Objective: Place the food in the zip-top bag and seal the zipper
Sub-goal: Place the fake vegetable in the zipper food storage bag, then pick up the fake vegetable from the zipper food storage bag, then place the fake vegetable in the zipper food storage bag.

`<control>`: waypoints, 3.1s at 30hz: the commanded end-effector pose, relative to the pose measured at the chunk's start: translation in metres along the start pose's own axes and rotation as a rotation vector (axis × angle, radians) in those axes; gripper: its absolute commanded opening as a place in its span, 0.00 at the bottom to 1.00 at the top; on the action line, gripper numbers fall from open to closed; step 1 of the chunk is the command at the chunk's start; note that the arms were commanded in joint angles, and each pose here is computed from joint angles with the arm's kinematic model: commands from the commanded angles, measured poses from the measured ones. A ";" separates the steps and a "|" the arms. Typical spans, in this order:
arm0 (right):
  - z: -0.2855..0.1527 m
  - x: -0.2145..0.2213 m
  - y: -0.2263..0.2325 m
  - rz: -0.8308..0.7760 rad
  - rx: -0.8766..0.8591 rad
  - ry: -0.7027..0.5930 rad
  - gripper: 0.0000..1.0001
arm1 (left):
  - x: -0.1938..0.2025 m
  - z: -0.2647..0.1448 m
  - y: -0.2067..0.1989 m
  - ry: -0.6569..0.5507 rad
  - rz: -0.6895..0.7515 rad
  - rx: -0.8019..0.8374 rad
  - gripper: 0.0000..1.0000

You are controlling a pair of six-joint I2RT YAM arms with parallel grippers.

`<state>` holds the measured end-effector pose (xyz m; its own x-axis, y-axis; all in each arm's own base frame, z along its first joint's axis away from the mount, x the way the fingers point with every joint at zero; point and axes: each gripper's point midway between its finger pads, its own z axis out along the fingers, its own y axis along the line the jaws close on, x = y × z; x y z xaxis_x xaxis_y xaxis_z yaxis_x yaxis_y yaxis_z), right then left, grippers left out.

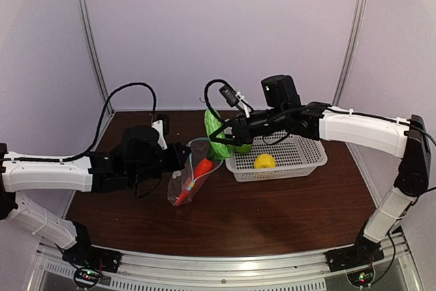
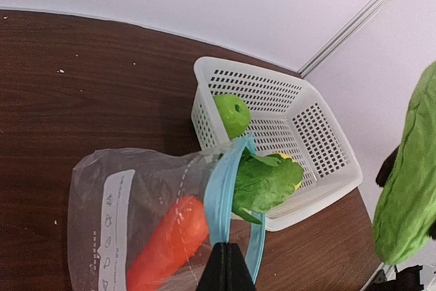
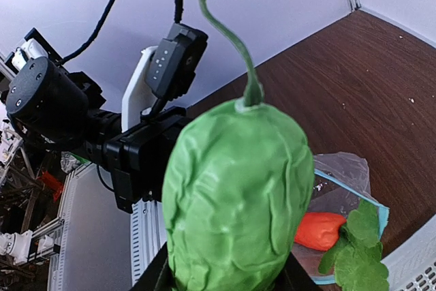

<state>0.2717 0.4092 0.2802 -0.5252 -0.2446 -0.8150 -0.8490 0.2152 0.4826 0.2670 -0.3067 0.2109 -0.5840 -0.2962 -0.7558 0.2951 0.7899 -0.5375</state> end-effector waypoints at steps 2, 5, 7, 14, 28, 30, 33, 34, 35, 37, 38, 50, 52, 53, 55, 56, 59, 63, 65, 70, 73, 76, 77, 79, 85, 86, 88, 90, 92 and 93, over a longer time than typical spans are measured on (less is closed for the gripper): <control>0.022 0.000 -0.005 -0.058 0.039 -0.056 0.17 | -0.019 -0.004 -0.024 -0.046 -0.175 0.115 0.00; 0.029 0.006 -0.016 -0.040 0.076 -0.078 0.17 | -0.021 -0.009 -0.028 -0.051 -0.236 0.149 0.00; 0.032 0.005 -0.023 -0.007 0.091 -0.113 0.18 | -0.023 -0.013 -0.029 -0.061 -0.266 0.173 0.00; 0.056 0.019 -0.033 0.161 0.087 -0.163 0.20 | -0.024 -0.019 -0.023 -0.103 -0.330 0.203 0.00; 0.069 0.047 -0.025 0.190 0.222 -0.019 0.77 | -0.017 -0.021 -0.001 -0.146 -0.350 0.166 0.00; 0.064 0.042 -0.026 0.182 0.256 -0.007 0.77 | -0.017 -0.021 0.000 -0.147 -0.350 0.164 0.00; 0.057 0.036 -0.027 0.188 0.279 0.003 0.76 | -0.016 -0.021 0.002 -0.150 -0.342 0.154 0.00; 0.055 0.039 -0.029 0.197 0.295 0.019 0.74 | -0.016 -0.021 0.003 -0.149 -0.340 0.153 0.00; 0.054 0.040 -0.030 0.200 0.302 0.023 0.71 | -0.015 -0.021 0.003 -0.149 -0.339 0.152 0.00; 0.054 0.045 -0.033 0.199 0.315 0.037 0.59 | -0.016 -0.021 0.004 -0.152 -0.333 0.151 0.00; 0.055 0.048 -0.036 0.199 0.322 0.043 0.49 | -0.016 -0.021 0.004 -0.153 -0.332 0.151 0.00; 0.076 0.055 -0.028 0.178 0.244 0.115 0.44 | -0.017 -0.020 0.004 -0.156 -0.324 0.152 0.00; 0.078 0.059 -0.027 0.177 0.235 0.126 0.46 | -0.018 -0.021 0.003 -0.156 -0.319 0.154 0.00; 0.079 0.062 -0.027 0.180 0.235 0.134 0.47 | -0.018 -0.021 0.002 -0.156 -0.315 0.156 0.00; 0.081 0.067 -0.029 0.193 0.236 0.147 0.48 | -0.018 -0.020 0.001 -0.153 -0.305 0.153 0.00; 0.082 0.069 -0.029 0.199 0.227 0.153 0.51 | -0.019 -0.020 0.000 -0.151 -0.302 0.154 0.00; 0.085 0.071 -0.026 0.208 0.207 0.160 0.51 | -0.017 -0.019 -0.001 -0.142 -0.287 0.154 0.00; 0.086 0.061 -0.025 0.215 0.200 0.146 0.23 | -0.014 -0.016 0.000 -0.126 -0.267 0.142 0.00; 0.077 0.042 -0.022 0.208 0.190 0.103 0.18 | -0.013 -0.015 0.001 -0.117 -0.256 0.132 0.00; 0.045 -0.015 -0.016 0.201 0.160 -0.075 0.14 | -0.009 -0.015 0.001 -0.095 -0.242 0.127 0.00; 0.038 -0.027 -0.025 0.219 0.183 -0.142 0.10 | -0.010 -0.018 -0.002 -0.099 -0.262 0.151 0.00; 0.048 -0.028 -0.033 0.268 0.178 -0.163 0.09 | -0.014 -0.019 -0.005 -0.116 -0.305 0.173 0.00; 0.051 -0.031 -0.035 0.280 0.176 -0.177 0.07 | -0.015 -0.018 -0.005 -0.118 -0.315 0.176 0.00; 0.054 -0.036 -0.041 0.299 0.187 -0.203 0.04 | -0.015 -0.017 -0.006 -0.119 -0.337 0.185 0.00; 0.065 -0.029 -0.059 0.385 0.210 -0.248 0.01 | -0.017 -0.019 -0.006 -0.161 -0.490 0.256 0.00; 0.069 -0.024 -0.062 0.403 0.209 -0.249 0.02 | -0.017 -0.020 -0.004 -0.169 -0.522 0.265 0.00; 0.077 -0.013 -0.066 0.416 0.222 -0.233 0.04 | -0.017 -0.019 -0.003 -0.181 -0.575 0.285 0.00; 0.085 -0.002 -0.068 0.431 0.232 -0.212 0.05 | -0.016 -0.019 -0.001 -0.192 -0.628 0.302 0.00; 0.093 0.011 -0.065 0.439 0.236 -0.179 0.12 | -0.016 -0.018 0.003 -0.211 -0.678 0.314 0.00; 0.096 0.016 -0.062 0.437 0.240 -0.163 0.14 | -0.015 -0.018 0.006 -0.221 -0.703 0.317 0.00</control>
<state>0.3358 0.4721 0.2300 -0.7722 0.0790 -0.6305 -0.5352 0.4539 0.7124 0.2586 -0.2940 0.2106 -0.5988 -0.7027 -0.3843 0.1476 0.3749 -0.9153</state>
